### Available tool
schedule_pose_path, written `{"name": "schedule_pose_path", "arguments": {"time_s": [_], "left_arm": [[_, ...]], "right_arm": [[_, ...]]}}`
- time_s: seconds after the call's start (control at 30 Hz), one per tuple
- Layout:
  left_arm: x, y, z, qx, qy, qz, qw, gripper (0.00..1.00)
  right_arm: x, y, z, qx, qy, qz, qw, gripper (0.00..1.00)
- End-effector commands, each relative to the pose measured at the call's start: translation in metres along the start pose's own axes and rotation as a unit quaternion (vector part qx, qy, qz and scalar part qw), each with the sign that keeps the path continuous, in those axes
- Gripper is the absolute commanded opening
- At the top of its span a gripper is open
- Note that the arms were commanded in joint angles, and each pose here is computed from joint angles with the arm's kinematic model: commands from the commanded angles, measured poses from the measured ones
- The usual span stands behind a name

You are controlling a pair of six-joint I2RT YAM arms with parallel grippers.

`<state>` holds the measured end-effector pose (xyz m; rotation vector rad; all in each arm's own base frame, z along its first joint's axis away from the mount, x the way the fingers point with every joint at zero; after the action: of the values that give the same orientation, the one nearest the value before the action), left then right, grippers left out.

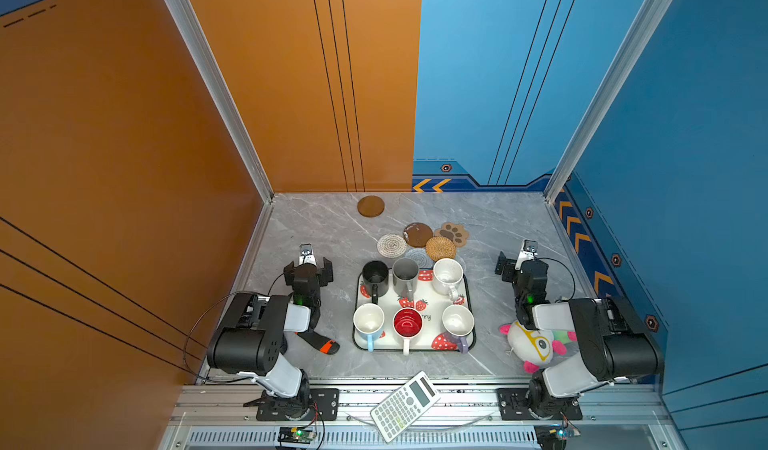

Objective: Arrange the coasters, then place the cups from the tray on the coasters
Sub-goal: 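Raise both arms from rest and reach toward the coasters beyond the tray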

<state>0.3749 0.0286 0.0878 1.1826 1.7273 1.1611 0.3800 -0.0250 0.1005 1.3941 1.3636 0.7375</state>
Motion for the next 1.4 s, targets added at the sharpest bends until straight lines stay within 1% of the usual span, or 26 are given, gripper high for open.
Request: {"name": "schedule_pose_path", "arguments": {"time_s": [0.0,1.03,1.1,1.13,1.17,1.2,1.23,1.3,1.37], "left_arm": [[-0.003,0.011,0.001,-0.014,0.0,-0.006,1.0,0.98],[-0.003,0.011,0.001,-0.014,-0.001,-0.006,1.0,0.98],[-0.001,0.017,-0.003,-0.021,0.021,-0.002,1.0,0.98],[-0.007,0.018,-0.006,-0.02,0.004,0.008,1.0,0.98],[-0.011,0.025,-0.01,-0.034,0.009,0.02,0.999,0.98],[-0.014,0.033,-0.015,-0.039,0.03,0.038,0.998,0.98],[-0.019,0.042,-0.02,-0.04,0.032,0.052,0.997,0.98],[-0.032,0.059,-0.024,-0.036,0.018,0.067,0.997,0.98],[-0.043,0.078,-0.028,-0.037,0.002,0.059,0.998,0.98]], "right_arm": [[0.001,-0.002,0.0,0.001,0.005,0.005,1.0,1.0],[0.001,-0.001,0.001,0.002,0.008,0.005,1.0,1.0],[-0.001,0.0,0.001,0.001,-0.001,0.006,1.0,1.0],[-0.003,0.003,0.001,0.005,-0.005,0.007,1.0,1.0],[-0.003,0.006,0.0,0.009,-0.004,0.005,1.0,1.0],[-0.003,0.013,0.0,0.017,0.0,0.001,1.0,1.0],[-0.004,0.02,-0.001,0.025,0.001,-0.002,1.0,1.0],[-0.005,0.04,-0.006,0.037,0.011,-0.005,0.999,1.0],[-0.004,0.061,-0.01,0.035,0.026,0.007,0.999,1.0]]}}
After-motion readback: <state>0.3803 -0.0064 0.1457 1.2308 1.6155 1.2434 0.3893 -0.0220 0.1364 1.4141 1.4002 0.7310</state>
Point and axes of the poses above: each gripper's point midway between its finger pads, its own z axis out along the fingers, its own x axis along the line the jaws close on, y = z × x, the point moved 1 cm from there along -z, back along the fingers, and after that the axes turned 11 degrees about -z, right-handed, at the moved point
